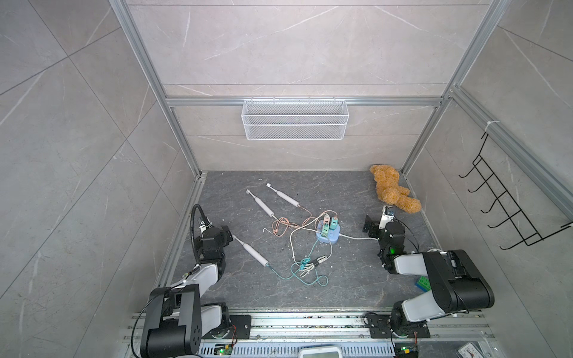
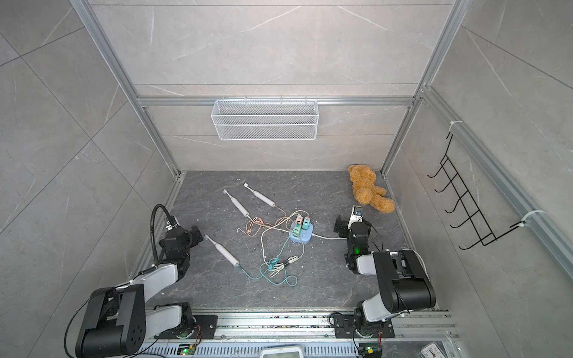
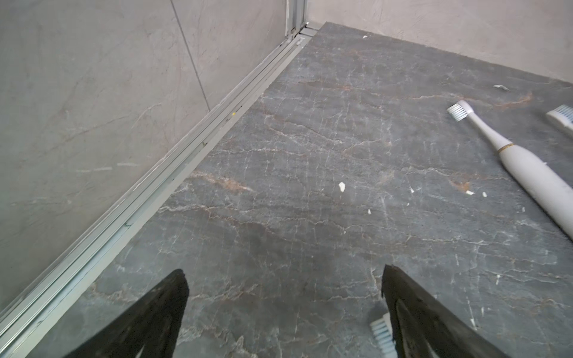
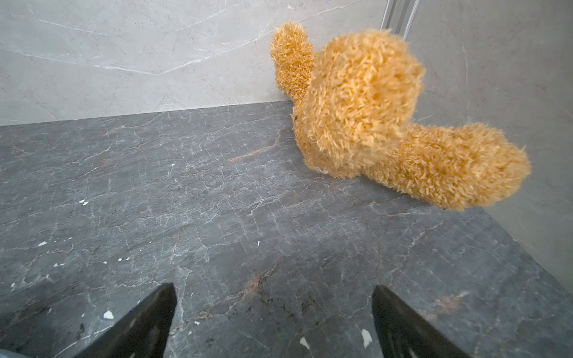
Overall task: Charge the electric toothbrush
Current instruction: Reset both arms
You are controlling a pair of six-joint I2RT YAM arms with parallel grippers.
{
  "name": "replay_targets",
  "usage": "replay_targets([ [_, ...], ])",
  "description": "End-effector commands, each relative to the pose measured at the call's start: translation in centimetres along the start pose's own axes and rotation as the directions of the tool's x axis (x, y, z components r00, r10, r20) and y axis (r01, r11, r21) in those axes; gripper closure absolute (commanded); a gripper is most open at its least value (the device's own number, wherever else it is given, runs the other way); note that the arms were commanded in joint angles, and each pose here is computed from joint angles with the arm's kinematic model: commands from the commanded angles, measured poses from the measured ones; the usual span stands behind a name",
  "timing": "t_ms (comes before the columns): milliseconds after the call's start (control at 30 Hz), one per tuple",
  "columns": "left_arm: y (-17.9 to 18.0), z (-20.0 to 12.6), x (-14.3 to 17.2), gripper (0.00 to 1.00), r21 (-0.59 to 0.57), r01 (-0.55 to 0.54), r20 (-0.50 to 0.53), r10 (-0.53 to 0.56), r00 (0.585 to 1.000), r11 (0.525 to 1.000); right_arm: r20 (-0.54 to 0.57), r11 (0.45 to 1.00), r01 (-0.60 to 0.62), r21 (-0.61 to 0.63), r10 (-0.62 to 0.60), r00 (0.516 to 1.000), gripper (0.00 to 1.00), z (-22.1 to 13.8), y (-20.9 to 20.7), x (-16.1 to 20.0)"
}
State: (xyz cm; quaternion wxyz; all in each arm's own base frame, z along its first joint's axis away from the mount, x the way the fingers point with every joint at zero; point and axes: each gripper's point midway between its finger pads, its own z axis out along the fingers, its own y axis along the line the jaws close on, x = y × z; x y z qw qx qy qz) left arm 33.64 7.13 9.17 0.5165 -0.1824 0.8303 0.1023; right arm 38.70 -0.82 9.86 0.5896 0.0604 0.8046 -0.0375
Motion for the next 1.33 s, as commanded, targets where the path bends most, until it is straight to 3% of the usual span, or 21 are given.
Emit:
replay_targets([
  [0,-2.0,0.1,-2.6,0.00,0.100,-0.043,0.123,0.030,0.992,0.994,0.011,1.000,0.012,-0.012,-0.012,1.000,0.00,-0.1,0.2,0.1],
  [133,-0.5,1.6,-2.3,0.00,-0.002,-0.005,0.124,0.005,0.992,1.000,0.012,1.000,0.013,-0.012,-0.013,1.000,0.00,-0.1,0.2,0.1],
  [267,-3.4,3.4,-1.7,0.00,0.089,-0.103,0.028,0.101,0.994,0.991,0.010,1.000,0.012,-0.012,-0.012,1.000,0.00,-0.1,0.2,0.1],
  [400,-4.2,3.0,-1.0,0.00,0.148,-0.111,0.046,0.105,0.993,0.983,0.010,1.000,0.013,-0.012,-0.013,1.000,0.00,-0.1,0.2,0.1],
  [467,-4.0,2.9,-1.2,0.00,0.135,-0.124,0.140,0.105,0.984,0.983,0.008,1.000,0.014,-0.012,-0.014,1.000,0.00,-0.1,0.2,0.1],
  [500,-4.1,2.9,-0.6,0.00,0.139,-0.119,0.079,0.108,0.991,0.983,0.011,1.000,0.013,-0.011,-0.012,1.000,0.00,-0.1,0.1,0.1],
  [567,-4.3,2.9,-1.1,0.00,0.136,-0.128,0.120,0.112,0.986,0.982,0.011,1.000,0.014,-0.011,-0.014,1.000,0.00,-0.1,0.2,0.1],
  [1300,-4.2,2.7,-0.7,0.00,0.135,-0.129,0.096,0.116,0.989,0.982,0.003,0.999,0.029,-0.044,-0.028,1.000,0.00,-0.1,0.8,0.2],
])
